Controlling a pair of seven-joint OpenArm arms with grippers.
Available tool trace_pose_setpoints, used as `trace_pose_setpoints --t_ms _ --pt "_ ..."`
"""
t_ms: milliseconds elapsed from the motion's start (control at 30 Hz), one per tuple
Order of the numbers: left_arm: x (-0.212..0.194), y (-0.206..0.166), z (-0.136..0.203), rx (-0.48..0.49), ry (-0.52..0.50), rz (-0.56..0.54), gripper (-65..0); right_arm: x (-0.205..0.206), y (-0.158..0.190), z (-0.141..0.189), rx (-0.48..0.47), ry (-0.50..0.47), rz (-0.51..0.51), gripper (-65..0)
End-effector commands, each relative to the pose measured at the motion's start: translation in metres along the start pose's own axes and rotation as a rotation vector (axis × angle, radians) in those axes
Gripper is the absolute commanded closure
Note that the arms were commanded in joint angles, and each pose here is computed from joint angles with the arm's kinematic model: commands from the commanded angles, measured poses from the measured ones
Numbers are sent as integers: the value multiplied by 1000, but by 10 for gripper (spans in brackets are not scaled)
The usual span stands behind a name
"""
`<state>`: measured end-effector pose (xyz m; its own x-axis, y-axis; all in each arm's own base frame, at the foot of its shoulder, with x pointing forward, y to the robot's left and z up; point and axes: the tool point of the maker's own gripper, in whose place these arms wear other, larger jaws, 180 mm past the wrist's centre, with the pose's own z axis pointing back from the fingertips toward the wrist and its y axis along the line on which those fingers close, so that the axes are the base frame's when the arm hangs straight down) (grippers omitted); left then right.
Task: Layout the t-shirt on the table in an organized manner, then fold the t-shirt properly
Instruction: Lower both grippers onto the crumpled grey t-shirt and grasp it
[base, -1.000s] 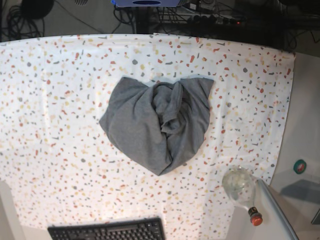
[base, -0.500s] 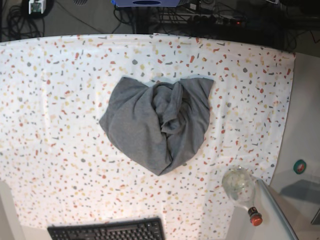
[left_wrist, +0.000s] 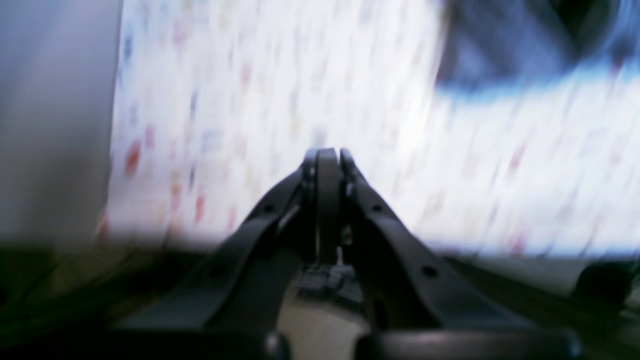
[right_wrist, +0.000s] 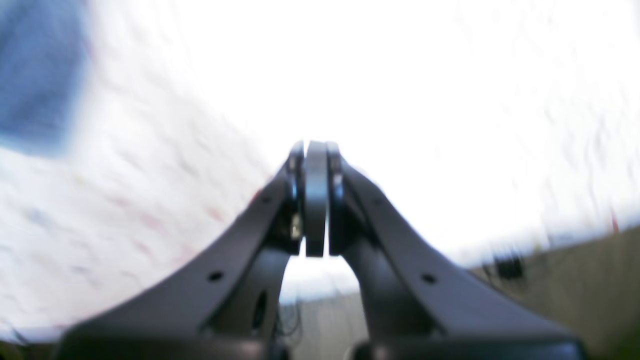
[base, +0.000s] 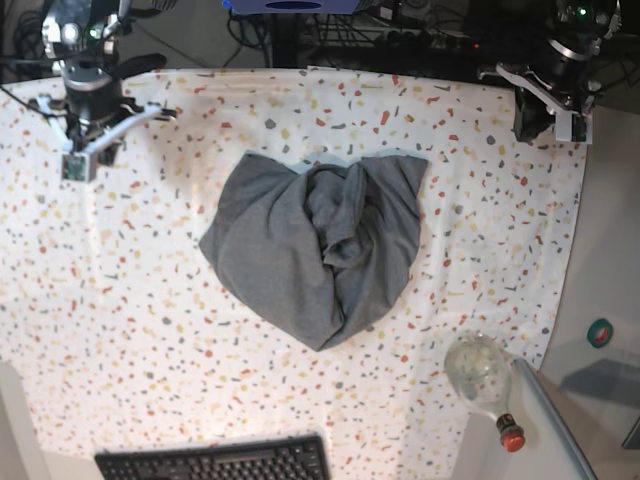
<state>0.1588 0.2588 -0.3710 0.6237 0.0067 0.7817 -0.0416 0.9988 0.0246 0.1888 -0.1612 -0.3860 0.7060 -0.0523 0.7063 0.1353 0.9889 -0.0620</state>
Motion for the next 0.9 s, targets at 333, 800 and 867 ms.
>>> trace_pose_setpoints --t_ms 333,800,867 --pt "17 21 -32 57 -59 66 -120 97 230 16 563 -142 343 -422" --pt "9 90 -23 231 -45 89 -117 52 279 -41 414 -22 308 -423" --pt "11 93 -22 236 -50 87 -117 46 274 -46 386 -4 300 -423"
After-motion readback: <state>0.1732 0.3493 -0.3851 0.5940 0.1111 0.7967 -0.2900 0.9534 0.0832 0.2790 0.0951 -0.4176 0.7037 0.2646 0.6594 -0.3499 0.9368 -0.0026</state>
